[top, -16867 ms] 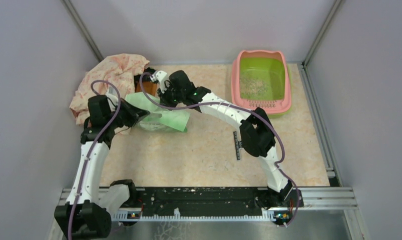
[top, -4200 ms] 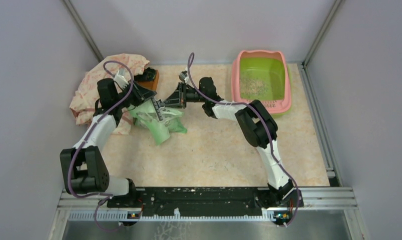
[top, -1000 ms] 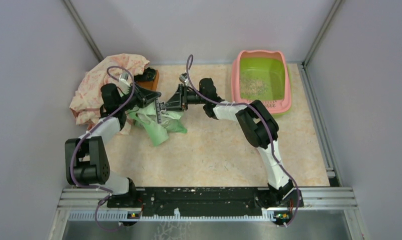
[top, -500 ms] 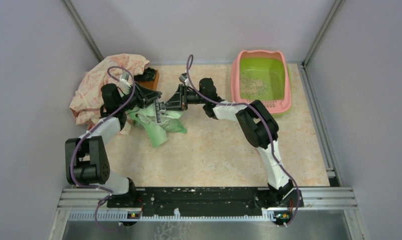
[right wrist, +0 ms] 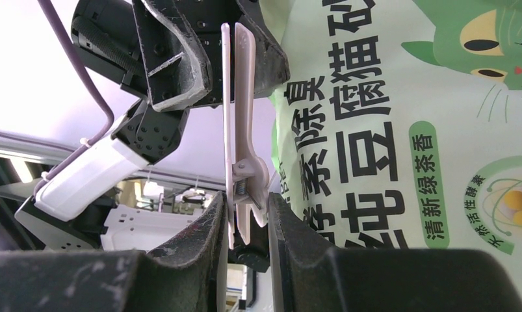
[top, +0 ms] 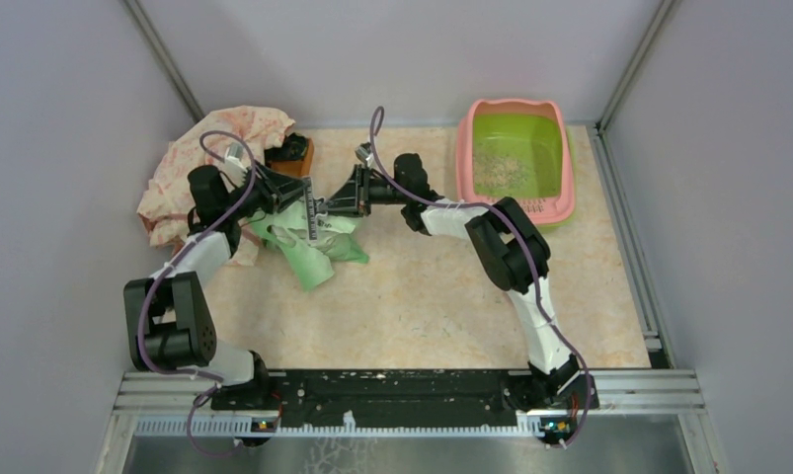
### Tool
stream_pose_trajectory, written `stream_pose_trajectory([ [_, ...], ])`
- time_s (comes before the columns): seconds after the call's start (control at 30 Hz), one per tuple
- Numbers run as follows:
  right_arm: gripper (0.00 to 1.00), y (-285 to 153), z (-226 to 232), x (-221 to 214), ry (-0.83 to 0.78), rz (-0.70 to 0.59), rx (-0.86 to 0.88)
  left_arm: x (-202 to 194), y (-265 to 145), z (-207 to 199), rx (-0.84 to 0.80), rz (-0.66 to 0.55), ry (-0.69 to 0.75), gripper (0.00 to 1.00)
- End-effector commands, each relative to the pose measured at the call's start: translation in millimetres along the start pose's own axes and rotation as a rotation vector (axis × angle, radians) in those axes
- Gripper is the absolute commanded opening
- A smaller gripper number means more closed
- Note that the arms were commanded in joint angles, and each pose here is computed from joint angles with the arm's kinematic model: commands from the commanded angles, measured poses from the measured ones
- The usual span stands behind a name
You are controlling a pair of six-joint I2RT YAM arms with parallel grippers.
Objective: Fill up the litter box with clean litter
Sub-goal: Pick up the clamp at the center of the board.
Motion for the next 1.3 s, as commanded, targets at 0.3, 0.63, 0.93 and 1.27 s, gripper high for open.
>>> stream_pose_trajectory([
  [0.3,0.00,11,41,2,-0.114,0.004,0.074,-2,3,-7,-0.056,0.014,0.031,0.43],
  [0.63,0.22,15,47,1,-0.108,0.009,0.085,-9,2,-7,-0.061,0.030,0.021,0.12],
  [0.93,0.38,16,55,-6,-0.103,0.030,0.122,-7,0,-8,-0.049,0.002,0.014,0.09],
  [1.27,0.38,19,58,-11,-0.078,0.039,0.151,-7,-1,-8,-0.047,-0.021,0.016,0.08],
])
Point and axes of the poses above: each gripper's point midway between its finger pads, its own y axis out along the fingers, its own z axis along the line the jaws close on, x = y × z, the point moved 1 cm from there along -y, back along the fingers, and after that the axes turned 15 degrees about y, right-handed, at the moved point
